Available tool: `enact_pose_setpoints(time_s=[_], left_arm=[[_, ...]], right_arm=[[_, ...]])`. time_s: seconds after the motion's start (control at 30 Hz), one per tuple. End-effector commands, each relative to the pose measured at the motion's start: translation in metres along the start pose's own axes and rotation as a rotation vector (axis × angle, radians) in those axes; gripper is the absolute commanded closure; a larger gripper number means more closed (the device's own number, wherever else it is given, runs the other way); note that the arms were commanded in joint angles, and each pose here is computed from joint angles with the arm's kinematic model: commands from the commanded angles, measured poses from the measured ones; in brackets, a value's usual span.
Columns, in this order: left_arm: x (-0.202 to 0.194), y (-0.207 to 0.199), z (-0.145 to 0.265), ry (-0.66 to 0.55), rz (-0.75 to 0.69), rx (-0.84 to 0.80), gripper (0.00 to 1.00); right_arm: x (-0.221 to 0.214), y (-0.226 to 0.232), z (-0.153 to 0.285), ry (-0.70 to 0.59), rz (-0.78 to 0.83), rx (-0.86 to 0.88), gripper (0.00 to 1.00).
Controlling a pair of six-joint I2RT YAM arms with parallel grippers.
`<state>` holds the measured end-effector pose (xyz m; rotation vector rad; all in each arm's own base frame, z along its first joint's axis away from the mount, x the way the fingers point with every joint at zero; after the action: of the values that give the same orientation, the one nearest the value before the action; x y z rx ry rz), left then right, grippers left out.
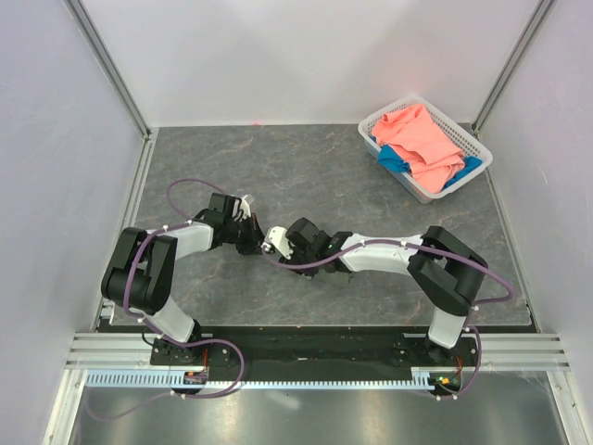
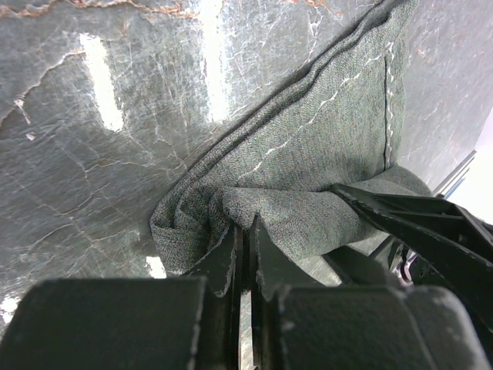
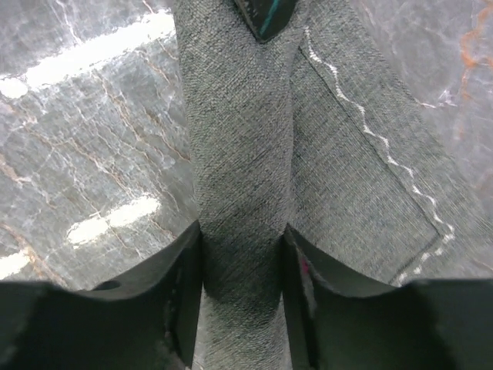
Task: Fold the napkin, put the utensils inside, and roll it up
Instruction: Roll the napkin with the utensil
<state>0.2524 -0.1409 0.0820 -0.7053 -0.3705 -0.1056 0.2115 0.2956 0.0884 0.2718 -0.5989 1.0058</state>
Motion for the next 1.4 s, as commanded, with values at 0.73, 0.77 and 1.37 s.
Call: enact_pose_setpoints(time_s=[0.73,0.77,1.37], left_arm=[[-0.018,-0.004,0.048,-0.251,-0.104,0.177,0.42],[-0.021,-0.003,0.048,-0.247,-0.104,0.171,0.42],[-0.03,0.004,0.032,-0.227,-0.104,0.106,0.6]], right_arm=[[-0.016,-0.007,-0.027,0.277,-0.524,0.762,0.68],[-0.015,-0.008,-0.028,0.282,-0.534,0.767,0.68],[-0.02,-0.015,-0.046,0.34,-0.623,0.782,0.68]])
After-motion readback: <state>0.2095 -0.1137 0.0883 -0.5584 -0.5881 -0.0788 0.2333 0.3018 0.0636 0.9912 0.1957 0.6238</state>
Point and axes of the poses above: each gripper's point midway between its finger pads, its own z axis back along the fingers, its own y axis along the line the jaws close on, x = y × z, the point moved 8 cm from there along z, back along the fingers, and after that the axes turned 11 degrees about -z, right-handed, at the moved point
